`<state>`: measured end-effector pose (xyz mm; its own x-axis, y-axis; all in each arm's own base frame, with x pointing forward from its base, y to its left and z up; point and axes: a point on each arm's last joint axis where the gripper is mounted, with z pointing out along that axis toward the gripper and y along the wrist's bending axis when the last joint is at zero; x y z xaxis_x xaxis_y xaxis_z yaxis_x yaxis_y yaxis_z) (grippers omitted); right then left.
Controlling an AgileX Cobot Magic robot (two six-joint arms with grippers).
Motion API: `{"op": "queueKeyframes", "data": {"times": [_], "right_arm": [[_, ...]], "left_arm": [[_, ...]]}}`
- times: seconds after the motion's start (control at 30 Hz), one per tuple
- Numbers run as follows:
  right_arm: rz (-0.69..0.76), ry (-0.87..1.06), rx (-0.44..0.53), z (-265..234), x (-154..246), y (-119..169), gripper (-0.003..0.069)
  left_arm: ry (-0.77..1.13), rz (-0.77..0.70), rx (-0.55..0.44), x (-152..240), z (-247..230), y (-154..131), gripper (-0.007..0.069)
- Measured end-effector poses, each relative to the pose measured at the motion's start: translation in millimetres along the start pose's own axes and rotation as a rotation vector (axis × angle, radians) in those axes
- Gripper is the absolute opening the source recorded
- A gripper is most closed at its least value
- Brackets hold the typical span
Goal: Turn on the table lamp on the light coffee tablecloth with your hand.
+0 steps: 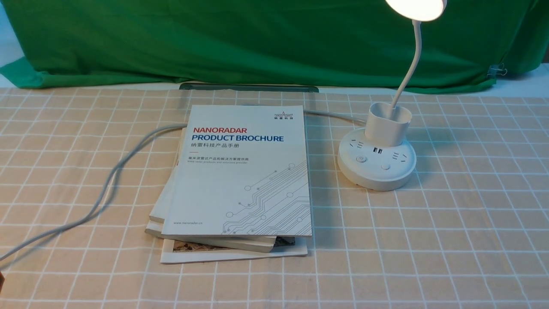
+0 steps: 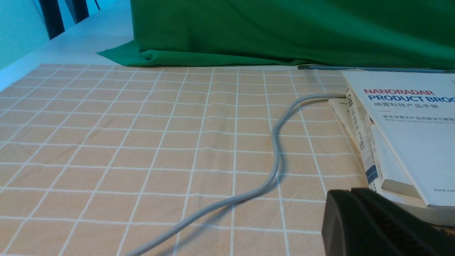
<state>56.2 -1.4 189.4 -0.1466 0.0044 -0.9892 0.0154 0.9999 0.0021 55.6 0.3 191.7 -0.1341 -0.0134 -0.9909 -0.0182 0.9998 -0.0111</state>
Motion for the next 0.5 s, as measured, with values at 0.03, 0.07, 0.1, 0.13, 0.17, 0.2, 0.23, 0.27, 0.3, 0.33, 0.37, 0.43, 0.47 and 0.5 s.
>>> {"op": "queueKeyframes", "data": {"times": [0.03, 0.07, 0.1, 0.13, 0.17, 0.2, 0.23, 0.27, 0.3, 0.33, 0.37, 0.43, 0.47, 0.5], "right_arm": [[0.0, 0.0, 0.0, 0.0, 0.0, 0.0, 0.003], [0.0, 0.0, 0.0, 0.0, 0.0, 0.0, 0.003], [0.0, 0.0, 0.0, 0.0, 0.0, 0.0, 0.0032], [0.0, 0.0, 0.0, 0.0, 0.0, 0.0, 0.0034], [0.0, 0.0, 0.0, 0.0, 0.0, 0.0, 0.0036], [0.0, 0.0, 0.0, 0.0, 0.0, 0.0, 0.0038], [0.0, 0.0, 0.0, 0.0, 0.0, 0.0, 0.0039], [0.0, 0.0, 0.0, 0.0, 0.0, 0.0, 0.0039], [0.001, 0.0, 0.0, 0.0, 0.0, 0.0, 0.0039], [0.001, 0.0, 0.0, 0.0, 0.0, 0.0, 0.0039], [0.001, 0.0, 0.0, 0.0, 0.0, 0.0, 0.0039], [0.001, 0.0, 0.0, 0.0, 0.0, 0.0, 0.0043], [0.001, 0.002, 0.0, 0.0, 0.1, 0.0, 0.0046], [0.001, 0.002, 0.0, 0.0, 0.1, 0.0, 0.005]], "left_arm": [[0.0, 0.0, 0.0, 0.0, 0.0, 0.0, 0.0021], [0.0, 0.0, 0.0, 0.0, 0.0, 0.0, 0.0021], [0.0, 0.0, 0.0, 0.0, 0.0, 0.0, 0.0021], [0.0, 0.0, 0.0, 0.0, 0.0, 0.0, 0.0021], [0.0, 0.0, 0.0, 0.0, 0.0, 0.0, 0.0021], [0.0, 0.0, 0.0, 0.0, 0.0, 0.0, 0.0021], [0.0, 0.0, 0.0, 0.0, 0.0, 0.0, 0.0021], [0.0, 0.0, 0.0, 0.0, 0.0, 0.0, 0.0021], [0.0, 0.0, 0.0, 0.0, 0.0, 0.0, 0.0021], [0.0, 0.0, 0.0, 0.0, 0.0, 0.0, 0.0021], [0.0, 0.0, 0.0, 0.0, 0.0, 0.0, 0.0021], [0.0, 0.0, 0.0, 0.0, 0.0, 0.0, 0.0021], [0.0, 0.0, 0.0, 0.0, 0.0, 0.0, 0.0021], [0.0, 0.0, 0.0, 0.0, 0.0, 0.0, 0.0021]]}}
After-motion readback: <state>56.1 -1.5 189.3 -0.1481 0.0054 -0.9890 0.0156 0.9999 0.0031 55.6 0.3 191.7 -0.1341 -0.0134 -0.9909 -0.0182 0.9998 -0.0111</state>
